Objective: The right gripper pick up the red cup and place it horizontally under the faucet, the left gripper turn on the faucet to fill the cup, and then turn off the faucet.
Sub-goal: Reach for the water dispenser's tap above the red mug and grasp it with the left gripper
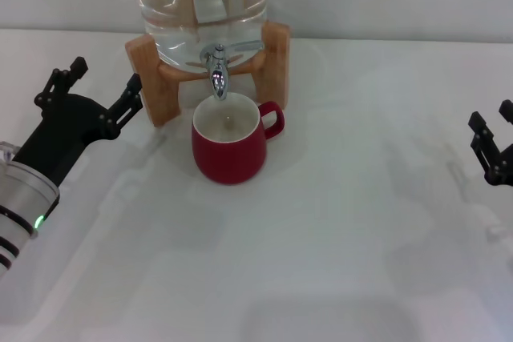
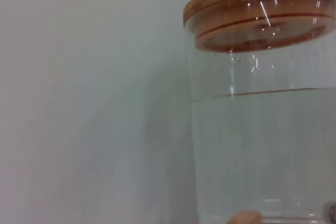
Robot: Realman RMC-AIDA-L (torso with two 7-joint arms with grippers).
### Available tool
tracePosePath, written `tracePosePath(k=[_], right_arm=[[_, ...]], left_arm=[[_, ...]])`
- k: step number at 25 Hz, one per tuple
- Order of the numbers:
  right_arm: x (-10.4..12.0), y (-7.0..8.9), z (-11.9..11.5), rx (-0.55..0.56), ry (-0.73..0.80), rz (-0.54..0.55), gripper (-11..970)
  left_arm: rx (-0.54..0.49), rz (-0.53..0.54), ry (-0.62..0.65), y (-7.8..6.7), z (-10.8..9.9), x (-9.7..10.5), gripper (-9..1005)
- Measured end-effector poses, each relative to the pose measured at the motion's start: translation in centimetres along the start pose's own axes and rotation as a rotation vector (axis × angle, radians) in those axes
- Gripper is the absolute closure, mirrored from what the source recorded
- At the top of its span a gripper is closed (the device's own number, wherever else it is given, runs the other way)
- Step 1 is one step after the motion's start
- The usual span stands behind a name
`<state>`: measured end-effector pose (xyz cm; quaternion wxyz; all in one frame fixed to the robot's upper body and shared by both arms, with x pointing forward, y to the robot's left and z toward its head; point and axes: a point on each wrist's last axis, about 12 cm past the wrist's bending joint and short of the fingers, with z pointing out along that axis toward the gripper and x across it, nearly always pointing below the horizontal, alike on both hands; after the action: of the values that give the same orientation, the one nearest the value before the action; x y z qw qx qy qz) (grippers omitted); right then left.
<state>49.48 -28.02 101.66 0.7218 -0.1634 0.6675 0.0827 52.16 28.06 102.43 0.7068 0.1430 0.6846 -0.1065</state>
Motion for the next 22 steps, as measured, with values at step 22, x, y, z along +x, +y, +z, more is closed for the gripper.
tracePosePath(k=[22], right_arm=[[0.6,2.9,0.5,-0.155,0.055,-0.002,545]], left_arm=[[0.019,0.003,-0.015,-0.3,0.2,-0.2,125]])
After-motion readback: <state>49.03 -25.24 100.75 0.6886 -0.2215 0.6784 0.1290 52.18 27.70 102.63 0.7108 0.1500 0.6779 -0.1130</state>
